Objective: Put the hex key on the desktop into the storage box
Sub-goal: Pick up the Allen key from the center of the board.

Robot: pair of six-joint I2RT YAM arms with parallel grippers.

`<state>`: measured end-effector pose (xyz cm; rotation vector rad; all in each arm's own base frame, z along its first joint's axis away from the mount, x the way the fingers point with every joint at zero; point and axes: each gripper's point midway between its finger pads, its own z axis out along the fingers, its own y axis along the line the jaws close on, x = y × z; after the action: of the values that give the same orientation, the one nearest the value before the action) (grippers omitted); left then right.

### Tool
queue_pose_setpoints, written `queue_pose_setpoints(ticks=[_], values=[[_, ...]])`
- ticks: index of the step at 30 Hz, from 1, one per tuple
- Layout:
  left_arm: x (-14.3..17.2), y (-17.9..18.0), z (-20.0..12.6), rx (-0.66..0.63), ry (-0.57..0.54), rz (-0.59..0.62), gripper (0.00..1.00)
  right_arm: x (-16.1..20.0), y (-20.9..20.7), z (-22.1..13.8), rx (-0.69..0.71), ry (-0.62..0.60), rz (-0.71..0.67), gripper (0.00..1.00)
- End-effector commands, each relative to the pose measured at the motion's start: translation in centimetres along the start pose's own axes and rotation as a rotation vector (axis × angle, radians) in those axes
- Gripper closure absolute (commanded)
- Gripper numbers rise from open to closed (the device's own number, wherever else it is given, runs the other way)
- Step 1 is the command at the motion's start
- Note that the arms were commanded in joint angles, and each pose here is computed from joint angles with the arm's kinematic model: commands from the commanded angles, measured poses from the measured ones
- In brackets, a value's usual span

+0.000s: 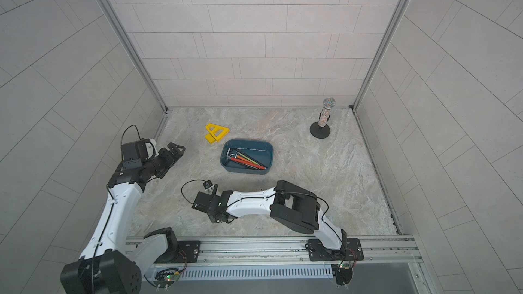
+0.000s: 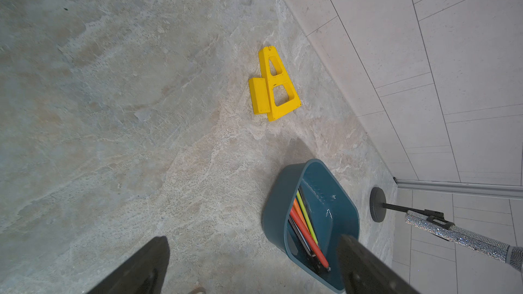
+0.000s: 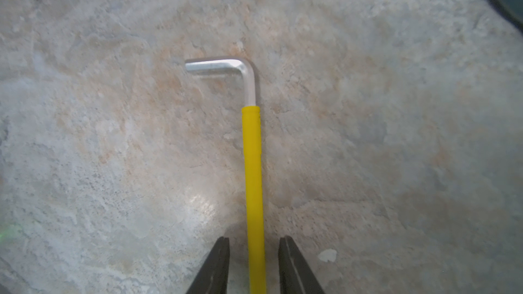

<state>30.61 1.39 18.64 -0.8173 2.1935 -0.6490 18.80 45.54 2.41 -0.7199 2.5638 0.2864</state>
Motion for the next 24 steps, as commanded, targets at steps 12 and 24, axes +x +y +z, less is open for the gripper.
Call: queue_pose_setpoints(ticks=[12, 24], values=[[-0.6, -0.3, -0.1, 0.023, -0.021, -0.006, 0.0, 2.7, -3.2, 0.2, 0.098, 0.027, -0.001, 0.91], [0.3, -1.7, 0.7, 0.133, 0.034, -0.019, 0.0, -0.3, -3.6, -4.8, 0.066, -0.098, -0.009, 1.0]])
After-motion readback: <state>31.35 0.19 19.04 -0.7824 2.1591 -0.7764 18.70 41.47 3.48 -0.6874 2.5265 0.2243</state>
